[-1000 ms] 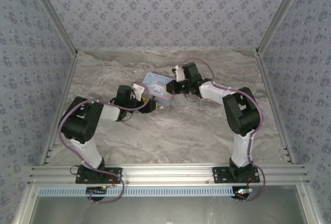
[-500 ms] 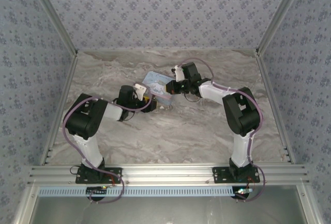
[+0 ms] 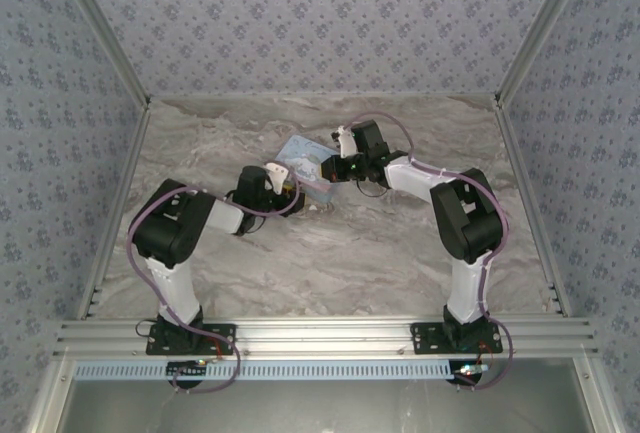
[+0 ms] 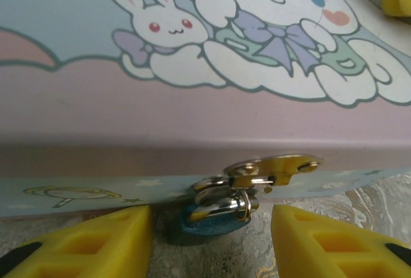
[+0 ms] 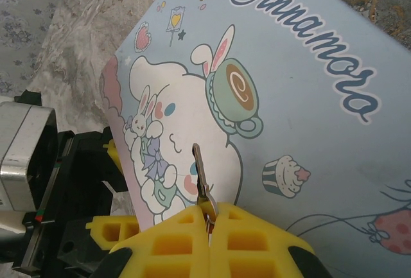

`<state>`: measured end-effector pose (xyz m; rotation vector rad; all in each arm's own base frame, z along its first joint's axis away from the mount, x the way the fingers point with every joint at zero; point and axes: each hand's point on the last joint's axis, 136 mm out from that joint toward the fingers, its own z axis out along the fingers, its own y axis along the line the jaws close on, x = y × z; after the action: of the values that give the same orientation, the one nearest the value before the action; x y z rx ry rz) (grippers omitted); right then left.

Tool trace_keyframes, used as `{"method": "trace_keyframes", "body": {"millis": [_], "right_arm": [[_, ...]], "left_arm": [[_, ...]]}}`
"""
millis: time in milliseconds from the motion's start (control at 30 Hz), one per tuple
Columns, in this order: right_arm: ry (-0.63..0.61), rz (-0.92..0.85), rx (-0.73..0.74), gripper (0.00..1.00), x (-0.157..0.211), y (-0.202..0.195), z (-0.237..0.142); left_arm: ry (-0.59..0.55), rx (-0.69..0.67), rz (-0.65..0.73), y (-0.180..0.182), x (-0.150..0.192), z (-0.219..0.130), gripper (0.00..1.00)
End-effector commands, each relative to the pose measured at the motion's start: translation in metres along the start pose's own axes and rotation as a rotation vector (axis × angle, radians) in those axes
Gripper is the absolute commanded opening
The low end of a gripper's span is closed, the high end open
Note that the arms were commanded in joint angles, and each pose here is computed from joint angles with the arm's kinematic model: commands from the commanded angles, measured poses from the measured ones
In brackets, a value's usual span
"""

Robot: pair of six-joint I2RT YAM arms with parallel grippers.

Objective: Unlock the padlock with the key

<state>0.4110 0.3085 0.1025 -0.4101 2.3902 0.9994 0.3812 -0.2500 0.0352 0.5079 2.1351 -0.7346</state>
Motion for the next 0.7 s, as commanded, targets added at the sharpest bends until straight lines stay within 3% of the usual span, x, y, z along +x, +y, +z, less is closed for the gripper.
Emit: {"method": "trace_keyframes", "body": {"millis": [0, 433, 667], "right_arm": [[0.092, 0.029, 0.039, 0.00, 0.028, -0.009, 0.008], [0.083, 0.031, 0.031, 0.00, 0.026, -0.008, 0.007], [0.058, 0.014, 0.023, 0.00, 0.019, -0.003, 0.003]], "left_arm": [[0.060, 0.028, -0.012, -0.010, 0.017, 0.013, 0.48], [0.064, 0.019, -0.011, -0.012, 0.016, 0.015, 0.34], [0.056, 0.036, -0.014, -0.017, 0.010, 0.011, 0.32]]}}
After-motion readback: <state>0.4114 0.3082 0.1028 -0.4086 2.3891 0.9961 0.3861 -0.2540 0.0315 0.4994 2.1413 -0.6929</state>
